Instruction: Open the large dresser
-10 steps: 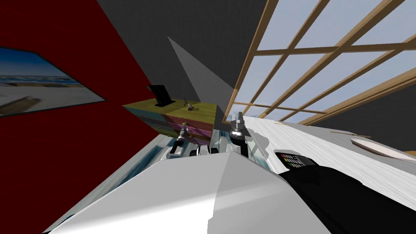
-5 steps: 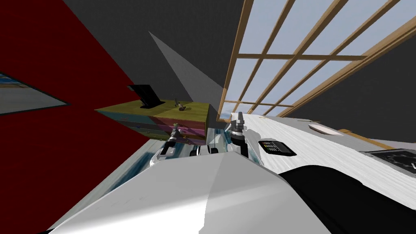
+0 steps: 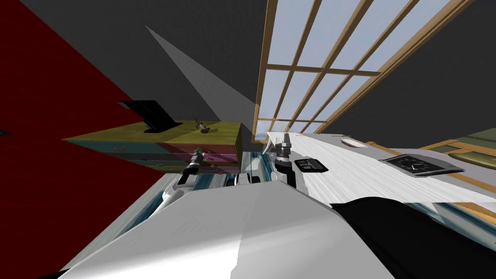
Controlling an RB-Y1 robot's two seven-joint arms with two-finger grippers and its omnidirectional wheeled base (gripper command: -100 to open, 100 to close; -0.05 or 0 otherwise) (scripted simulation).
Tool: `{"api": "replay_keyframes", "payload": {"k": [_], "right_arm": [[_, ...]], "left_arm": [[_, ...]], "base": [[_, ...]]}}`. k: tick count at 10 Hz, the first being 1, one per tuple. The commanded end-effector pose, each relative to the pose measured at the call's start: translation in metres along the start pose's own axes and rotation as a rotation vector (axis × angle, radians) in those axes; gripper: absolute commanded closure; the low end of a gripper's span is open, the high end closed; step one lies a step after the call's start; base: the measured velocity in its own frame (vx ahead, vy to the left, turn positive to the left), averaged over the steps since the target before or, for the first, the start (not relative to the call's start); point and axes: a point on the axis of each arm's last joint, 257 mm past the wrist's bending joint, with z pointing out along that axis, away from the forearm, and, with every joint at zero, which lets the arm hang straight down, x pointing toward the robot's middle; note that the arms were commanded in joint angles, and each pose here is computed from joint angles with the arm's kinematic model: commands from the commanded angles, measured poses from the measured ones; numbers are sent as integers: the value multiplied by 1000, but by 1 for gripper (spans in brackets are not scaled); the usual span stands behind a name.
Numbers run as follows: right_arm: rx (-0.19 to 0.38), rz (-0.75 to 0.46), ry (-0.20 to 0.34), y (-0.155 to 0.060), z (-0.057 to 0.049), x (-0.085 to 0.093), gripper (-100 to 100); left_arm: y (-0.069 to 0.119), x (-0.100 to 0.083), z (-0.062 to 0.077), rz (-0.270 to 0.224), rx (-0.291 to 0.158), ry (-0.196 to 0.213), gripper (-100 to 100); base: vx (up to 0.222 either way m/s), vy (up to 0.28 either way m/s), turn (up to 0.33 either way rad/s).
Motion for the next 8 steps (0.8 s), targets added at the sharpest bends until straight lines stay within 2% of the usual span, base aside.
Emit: {"api": "replay_keyframes", "payload": {"k": [1, 2, 4, 6, 8], "right_arm": [[0, 0, 0, 0, 0, 0, 0], [0, 0, 0, 0, 0, 0, 0], [0, 0, 0, 0, 0, 0, 0], [0, 0, 0, 0, 0, 0, 0], [0, -1, 0, 0, 0, 0, 0]], "left_arm": [[8, 28, -2, 0, -7, 32, 100], [13, 59, -5, 0, -15, 69, 100], [13, 59, -5, -1, -15, 69, 100], [18, 121, -14, -5, -21, 139, 100], [13, 178, -23, -10, -15, 199, 100]], "base": [[22, 54, 312], [67, 129, 342], [25, 75, 8], [34, 82, 315], [77, 160, 299]]}}
